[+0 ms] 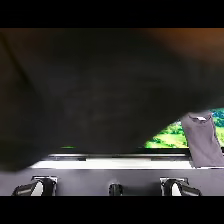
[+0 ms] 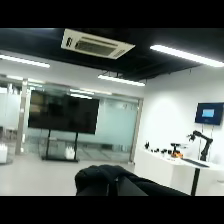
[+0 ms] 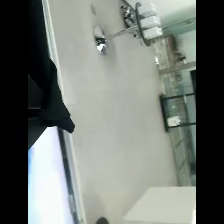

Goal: Fold the shirts.

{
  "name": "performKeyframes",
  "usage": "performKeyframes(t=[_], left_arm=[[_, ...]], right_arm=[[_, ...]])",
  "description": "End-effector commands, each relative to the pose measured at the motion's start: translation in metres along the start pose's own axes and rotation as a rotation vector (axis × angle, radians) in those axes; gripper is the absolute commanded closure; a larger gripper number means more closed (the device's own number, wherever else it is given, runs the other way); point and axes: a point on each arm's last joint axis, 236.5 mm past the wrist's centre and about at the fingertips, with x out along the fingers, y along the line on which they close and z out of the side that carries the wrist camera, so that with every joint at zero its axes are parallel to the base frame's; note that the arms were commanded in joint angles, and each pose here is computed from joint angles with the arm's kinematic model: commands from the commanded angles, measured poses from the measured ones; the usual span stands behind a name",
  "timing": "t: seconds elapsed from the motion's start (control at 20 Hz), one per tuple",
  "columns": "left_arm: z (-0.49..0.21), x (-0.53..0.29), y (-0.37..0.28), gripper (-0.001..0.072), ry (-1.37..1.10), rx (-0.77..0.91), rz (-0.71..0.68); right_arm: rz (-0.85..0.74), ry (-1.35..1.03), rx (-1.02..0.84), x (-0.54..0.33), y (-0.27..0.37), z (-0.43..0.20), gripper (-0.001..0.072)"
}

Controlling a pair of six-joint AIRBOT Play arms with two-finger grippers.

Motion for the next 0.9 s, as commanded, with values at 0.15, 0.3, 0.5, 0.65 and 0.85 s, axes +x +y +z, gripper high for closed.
performKeyframes(t=[0.15, 0.3, 0.5, 0.65, 0.85], left_arm=[[-0.260, 0.035, 0.115, 0.0679, 0.909, -0.105, 0.188], [-0.420, 0.010, 0.151, 0.0679, 1.337, -0.274, 0.208], [-0.580, -0.027, 0.163, 0.0679, 1.593, -0.429, 0.253], [-0.636, 0.000, 0.162, 0.0679, 1.525, -0.532, 0.263], [-0.655, 0.069, 0.177, 0.0679, 1.226, -0.544, 0.320]], right_arm=[[0.104, 0.655, 0.145, 0.116, -0.006, -0.170, 0.0666], [0.010, 1.218, 0.054, 0.143, -0.028, -0.332, 0.0666], [-0.098, 1.402, 0.015, 0.203, -0.043, -0.469, 0.0665], [-0.138, 1.280, 0.091, 0.253, -0.048, -0.503, 0.0665], [-0.215, 0.988, 0.164, 0.316, -0.065, -0.481, 0.0664]])
